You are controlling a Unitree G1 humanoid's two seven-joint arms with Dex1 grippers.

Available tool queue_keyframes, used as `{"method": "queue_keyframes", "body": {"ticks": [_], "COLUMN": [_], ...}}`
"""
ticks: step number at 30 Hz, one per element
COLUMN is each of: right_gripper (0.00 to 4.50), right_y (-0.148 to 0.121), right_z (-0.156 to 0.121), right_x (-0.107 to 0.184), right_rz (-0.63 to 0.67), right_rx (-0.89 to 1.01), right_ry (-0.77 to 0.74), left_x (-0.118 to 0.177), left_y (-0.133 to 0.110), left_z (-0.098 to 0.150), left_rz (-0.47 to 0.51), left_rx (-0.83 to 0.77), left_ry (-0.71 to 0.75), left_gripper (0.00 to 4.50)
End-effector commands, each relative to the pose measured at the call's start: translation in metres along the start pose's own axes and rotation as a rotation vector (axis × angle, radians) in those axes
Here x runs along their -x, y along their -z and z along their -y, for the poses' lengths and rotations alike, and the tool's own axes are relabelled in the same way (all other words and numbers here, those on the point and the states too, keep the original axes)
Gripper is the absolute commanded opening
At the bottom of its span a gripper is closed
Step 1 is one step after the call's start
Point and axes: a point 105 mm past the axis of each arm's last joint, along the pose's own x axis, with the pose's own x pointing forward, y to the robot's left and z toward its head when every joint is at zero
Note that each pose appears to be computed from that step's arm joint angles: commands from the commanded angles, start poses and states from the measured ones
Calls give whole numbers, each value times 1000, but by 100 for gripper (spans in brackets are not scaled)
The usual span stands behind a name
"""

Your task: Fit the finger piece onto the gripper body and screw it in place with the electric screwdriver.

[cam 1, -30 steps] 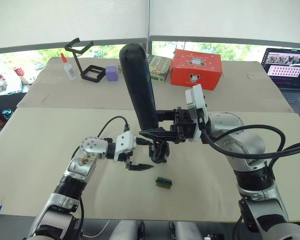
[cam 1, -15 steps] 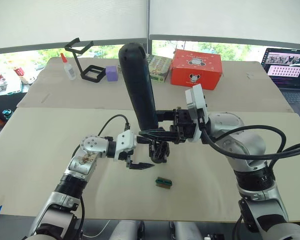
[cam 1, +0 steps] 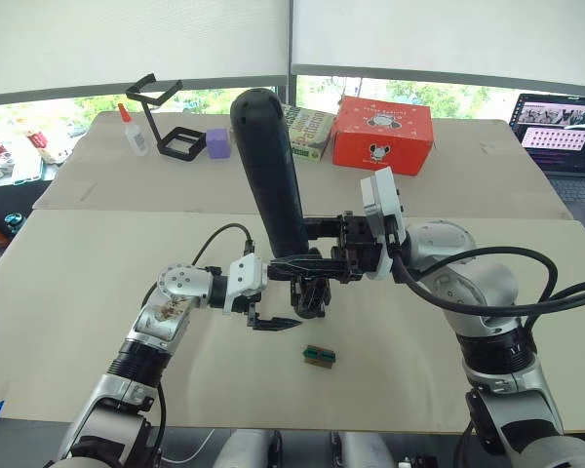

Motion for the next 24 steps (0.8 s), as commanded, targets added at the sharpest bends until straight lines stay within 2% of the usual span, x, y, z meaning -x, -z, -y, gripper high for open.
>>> {"method": "queue_keyframes", "body": {"ticks": [1,14,24], "right_gripper": [191,191,191], "right_y": [-13,-9,-3], "right_z": [-2,1,2], "right_x": [-1,7,6], "right_rz": [42,6,-3], "right_rx": [55,58,41], "right_ry": [-8,7,24], "left_x": [-1,-6,-24], "left_y": [-6,-2,7], "left_z": [0,-2,-9], "left_rz": [10,9,12], "left_rx": [-28,-8,26], "left_ry": [6,9,-11], "left_gripper": [450,450,450]}}
